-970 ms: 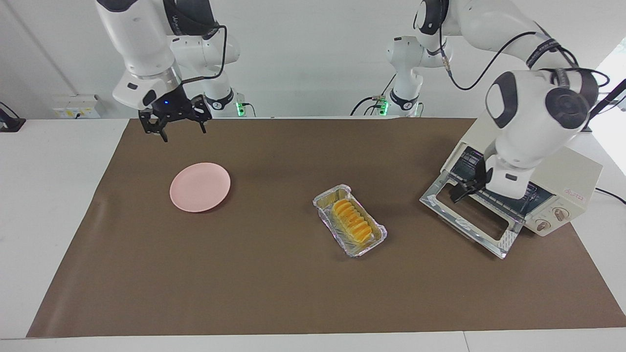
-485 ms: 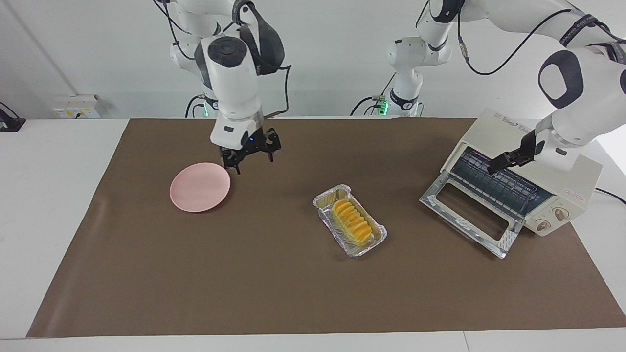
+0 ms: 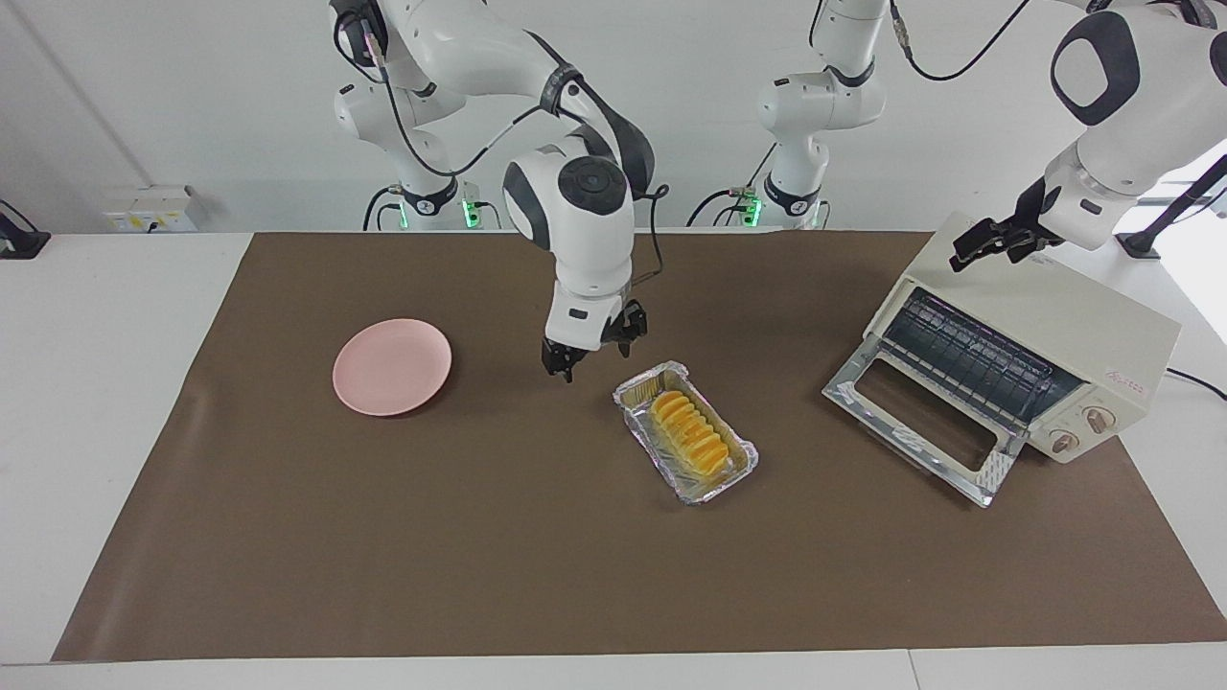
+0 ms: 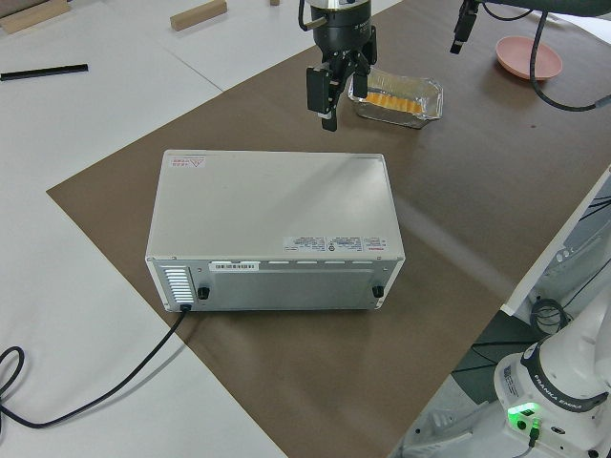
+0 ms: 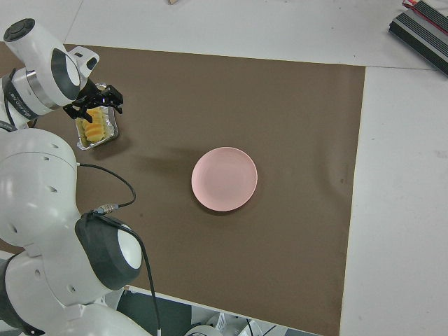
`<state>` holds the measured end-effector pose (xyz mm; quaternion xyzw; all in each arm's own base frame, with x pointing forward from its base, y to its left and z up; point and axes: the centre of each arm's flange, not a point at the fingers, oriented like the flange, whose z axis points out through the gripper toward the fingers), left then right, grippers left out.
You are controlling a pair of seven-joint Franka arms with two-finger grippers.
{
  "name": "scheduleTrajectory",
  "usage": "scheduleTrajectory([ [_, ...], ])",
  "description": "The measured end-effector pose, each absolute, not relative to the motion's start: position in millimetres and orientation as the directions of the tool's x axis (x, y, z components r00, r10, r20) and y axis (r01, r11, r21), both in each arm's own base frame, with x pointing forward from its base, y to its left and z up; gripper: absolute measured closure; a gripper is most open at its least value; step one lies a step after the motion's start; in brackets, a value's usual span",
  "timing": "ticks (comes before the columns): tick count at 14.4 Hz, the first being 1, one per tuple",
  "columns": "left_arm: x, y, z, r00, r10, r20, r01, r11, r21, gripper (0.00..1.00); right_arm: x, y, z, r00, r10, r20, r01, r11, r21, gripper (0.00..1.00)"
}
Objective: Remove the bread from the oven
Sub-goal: 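Reach the right gripper to the foil tray and grasp its edge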
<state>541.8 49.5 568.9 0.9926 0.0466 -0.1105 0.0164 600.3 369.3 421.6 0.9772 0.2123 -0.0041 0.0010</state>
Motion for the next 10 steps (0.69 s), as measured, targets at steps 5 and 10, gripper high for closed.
scheduleTrajectory([
  [5,541.7,45.6,565.5,0.971,0.073,-0.229,0.081,-0.996,0.024,0.00,630.4,386.8,390.0,0.911,0.411,0.028,0.411,-0.911,0.005,0.00],
  [10,542.4,33.6,566.7,0.973,0.051,-0.224,0.058,-0.998,0.025,0.00,636.4,399.2,369.9,0.904,0.419,0.078,0.421,-0.907,-0.003,0.00],
])
